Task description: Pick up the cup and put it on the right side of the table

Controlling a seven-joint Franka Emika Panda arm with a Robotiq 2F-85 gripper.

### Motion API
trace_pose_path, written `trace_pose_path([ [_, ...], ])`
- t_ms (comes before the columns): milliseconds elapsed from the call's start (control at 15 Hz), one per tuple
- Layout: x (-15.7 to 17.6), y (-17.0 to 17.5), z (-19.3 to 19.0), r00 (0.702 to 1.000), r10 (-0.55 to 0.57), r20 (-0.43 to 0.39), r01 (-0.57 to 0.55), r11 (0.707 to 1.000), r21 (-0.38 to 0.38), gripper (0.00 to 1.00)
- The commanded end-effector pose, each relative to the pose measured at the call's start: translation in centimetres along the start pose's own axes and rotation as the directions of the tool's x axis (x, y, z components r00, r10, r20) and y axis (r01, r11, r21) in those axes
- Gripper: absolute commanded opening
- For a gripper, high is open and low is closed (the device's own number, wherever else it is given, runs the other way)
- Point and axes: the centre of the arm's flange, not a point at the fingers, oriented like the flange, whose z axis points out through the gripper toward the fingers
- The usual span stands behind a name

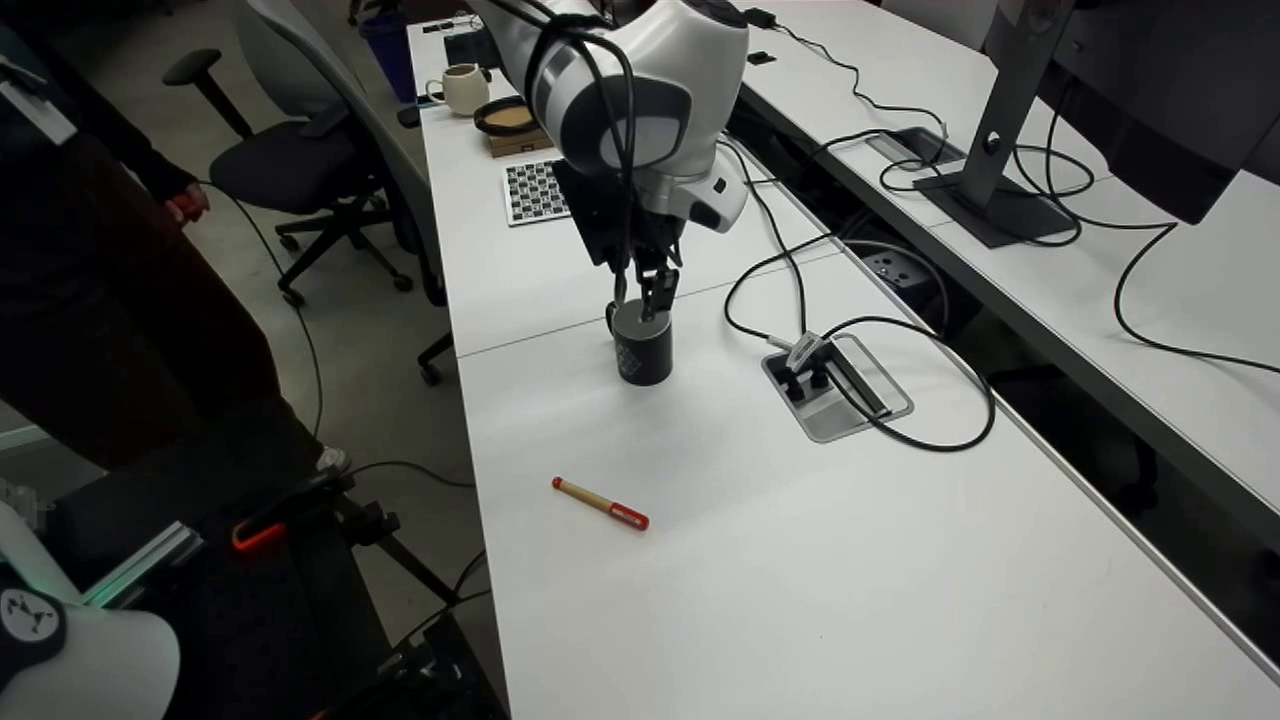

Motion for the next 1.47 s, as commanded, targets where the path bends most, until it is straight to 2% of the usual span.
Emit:
trace_pose_path([
  [0,1.0,0.9,-0.3,0.998,0.054,-0.036,-0.055,0.998,-0.033,1.00],
  [733,0.7,2.3,1.7,0.995,0.086,-0.040,-0.090,0.989,-0.114,1.00],
  [1400,0.3,3.3,2.8,0.991,0.117,-0.060,-0.124,0.983,-0.134,1.00],
])
